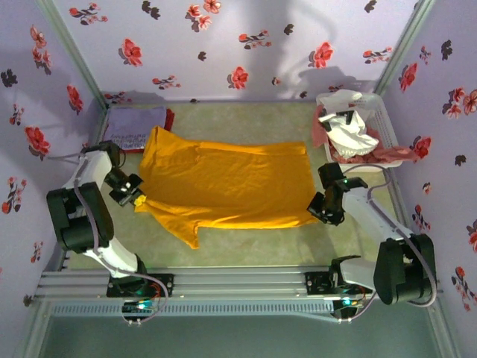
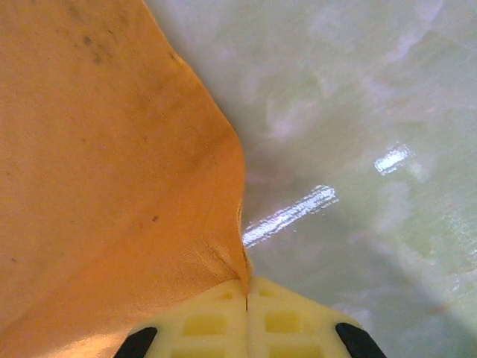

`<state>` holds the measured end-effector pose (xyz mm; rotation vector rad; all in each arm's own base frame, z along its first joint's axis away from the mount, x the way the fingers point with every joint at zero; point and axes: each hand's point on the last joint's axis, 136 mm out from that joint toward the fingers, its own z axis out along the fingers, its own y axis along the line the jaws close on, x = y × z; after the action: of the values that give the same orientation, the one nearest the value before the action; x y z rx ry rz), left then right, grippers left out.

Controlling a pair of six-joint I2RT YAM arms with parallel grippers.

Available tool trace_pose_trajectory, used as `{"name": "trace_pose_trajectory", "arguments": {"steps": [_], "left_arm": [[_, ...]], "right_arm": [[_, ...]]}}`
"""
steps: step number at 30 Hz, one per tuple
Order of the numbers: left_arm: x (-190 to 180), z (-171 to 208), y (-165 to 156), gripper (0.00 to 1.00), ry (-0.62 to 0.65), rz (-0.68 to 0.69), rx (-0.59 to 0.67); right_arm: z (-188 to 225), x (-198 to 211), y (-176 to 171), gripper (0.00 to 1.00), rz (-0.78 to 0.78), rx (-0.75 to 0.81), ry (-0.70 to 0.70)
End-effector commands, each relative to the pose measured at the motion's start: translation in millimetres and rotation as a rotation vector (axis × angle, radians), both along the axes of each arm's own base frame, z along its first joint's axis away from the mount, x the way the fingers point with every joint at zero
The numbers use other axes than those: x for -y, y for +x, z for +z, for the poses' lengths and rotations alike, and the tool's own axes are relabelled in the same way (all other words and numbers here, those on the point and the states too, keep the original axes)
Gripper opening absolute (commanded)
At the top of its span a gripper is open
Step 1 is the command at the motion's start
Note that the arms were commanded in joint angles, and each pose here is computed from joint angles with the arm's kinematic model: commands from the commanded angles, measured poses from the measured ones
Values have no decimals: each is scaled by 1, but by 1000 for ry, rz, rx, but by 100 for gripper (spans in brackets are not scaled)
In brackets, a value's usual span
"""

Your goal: Fold and stack the t-shirts

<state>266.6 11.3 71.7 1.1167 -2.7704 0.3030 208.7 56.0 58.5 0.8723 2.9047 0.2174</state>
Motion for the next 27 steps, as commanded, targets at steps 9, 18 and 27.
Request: {"name": "trace_pose_trajectory", "arguments": {"steps": [9,18,27], "left_arm": [[9,1,40,0,-19,-75,-15],[16,0,66,0,-68,-108,-19],[19,2,81,0,-71,-111,-6]], "right_arm": [[10,7,51,0,-32,42,7],[0,9,84,0,-56,36,62],[-4,19,96,0,-59,40,26]]}}
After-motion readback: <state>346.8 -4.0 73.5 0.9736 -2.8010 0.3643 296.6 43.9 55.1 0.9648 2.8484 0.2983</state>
